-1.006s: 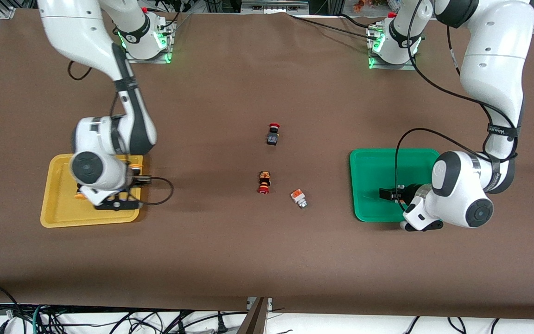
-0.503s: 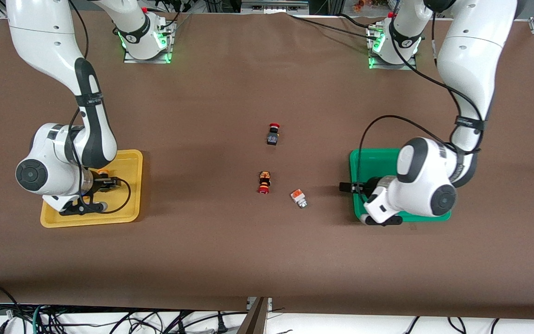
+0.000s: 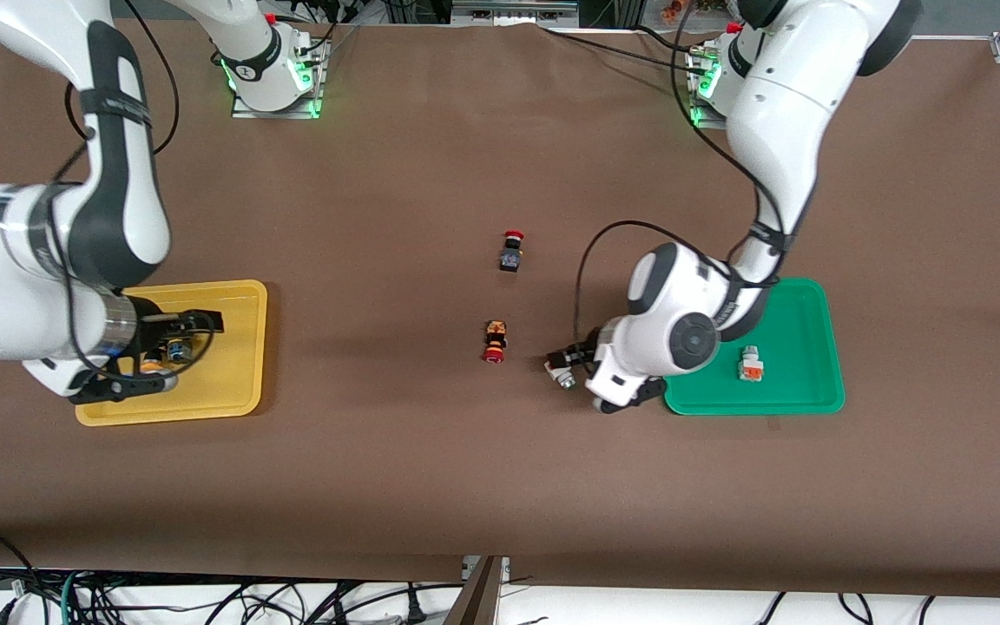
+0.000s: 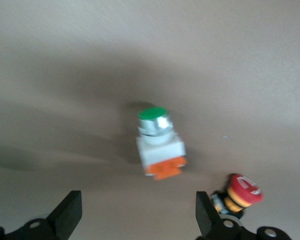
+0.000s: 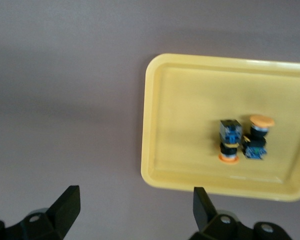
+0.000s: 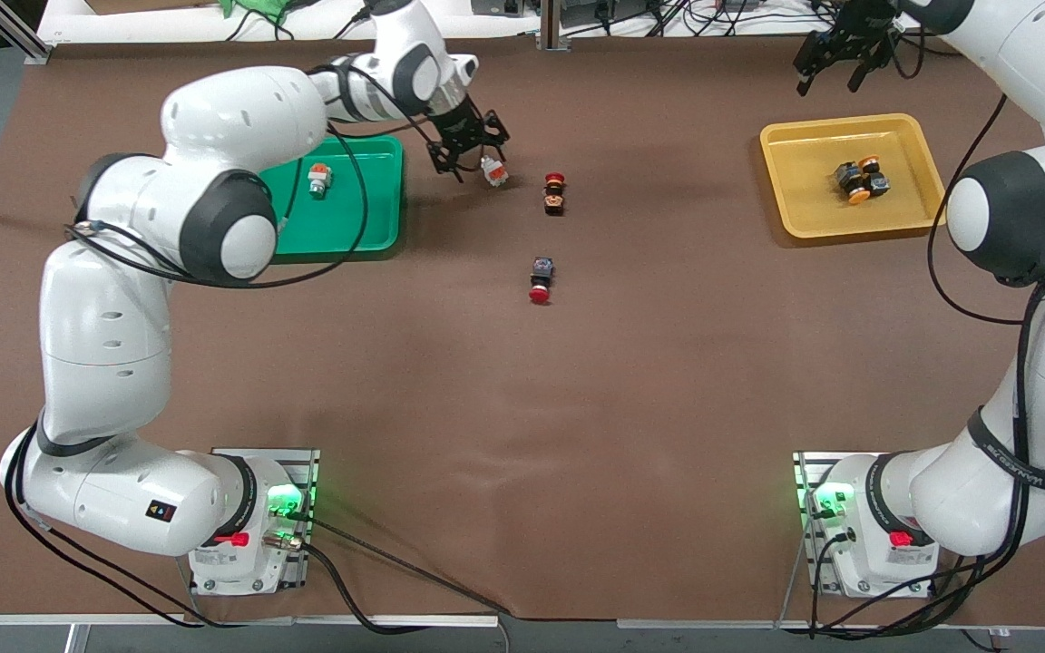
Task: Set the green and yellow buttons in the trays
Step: 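Retract the right arm while the left gripper grasps a green-capped button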
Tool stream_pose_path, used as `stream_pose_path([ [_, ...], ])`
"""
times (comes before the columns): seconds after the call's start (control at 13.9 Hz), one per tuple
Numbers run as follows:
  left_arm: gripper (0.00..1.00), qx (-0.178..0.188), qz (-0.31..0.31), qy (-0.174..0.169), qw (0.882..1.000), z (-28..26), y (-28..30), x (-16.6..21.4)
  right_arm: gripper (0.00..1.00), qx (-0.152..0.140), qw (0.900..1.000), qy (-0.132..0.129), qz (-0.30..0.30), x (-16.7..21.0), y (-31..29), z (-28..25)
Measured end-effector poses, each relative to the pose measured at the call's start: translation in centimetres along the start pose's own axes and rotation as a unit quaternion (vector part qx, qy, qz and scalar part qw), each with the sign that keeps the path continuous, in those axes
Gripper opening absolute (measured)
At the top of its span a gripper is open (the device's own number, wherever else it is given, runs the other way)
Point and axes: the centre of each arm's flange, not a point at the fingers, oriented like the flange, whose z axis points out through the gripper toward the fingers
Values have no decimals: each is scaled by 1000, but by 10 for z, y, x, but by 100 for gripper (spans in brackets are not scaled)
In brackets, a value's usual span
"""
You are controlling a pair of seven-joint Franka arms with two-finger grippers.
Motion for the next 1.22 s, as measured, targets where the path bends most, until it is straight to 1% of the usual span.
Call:
stream_pose_path([
  [0.14, 100, -5, -16, 10, 1000, 16, 11, -6, 100, -5, 1000, 1, 12, -6, 3, -24],
  [0.22, 96, -3, -17, 11, 1000, 21, 10, -4, 100, -14, 1000, 7, 24, -11, 1, -38],
  [0.29, 96, -1, -18, 12, 1000, 25, 8, -2, 100, -27, 999, 12, 30, -19, -6, -54],
  [0.36, 93, 2, -16, 17, 1000, 26, 7, 1, 100, -41, 998, 17, 35, -29, -17, -71],
  [0.43, 93, 3, -14, 20, 1000, 26, 7, 2, 100, -48, 998, 24, 42, -42, -28, -87],
  [0.5, 88, 6, -12, 23, 1000, 27, 6, 2, 100, -47, 997, 32, 50, -55, -36, -101],
  [0.57, 88, 9, -9, 25, 1000, 27, 6, 2, 100, -41, 997, 40, 58, -70, -39, -114],
  [0.72, 69, 14, -1, 30, 999, 29, 7, 2, 100, -29, 996, 57, 64, -101, -31, -135],
  [0.79, 56, 16, 1, 31, 999, 29, 7, 1, 100, -26, 995, 68, 67, -114, -26, -143],
  [0.86, 46, 18, 3, 32, 999, 30, 7, 1, 100, -23, 994, 82, 71, -128, -21, -152],
  [0.93, 40, 19, 5, 33, 999, 29, 8, 0, 100, -20, 993, 91, 76, -140, -14, -161],
  [1.08, 40, 19, 6, 34, 999, 29, 8, 0, 100, -17, 991, 103, 88, -160, -1, -174],
  [1.22, 40, 20, 8, 37, 999, 28, 8, 1, 100, -14, 989, 108, 101, -171, 16, -179],
])
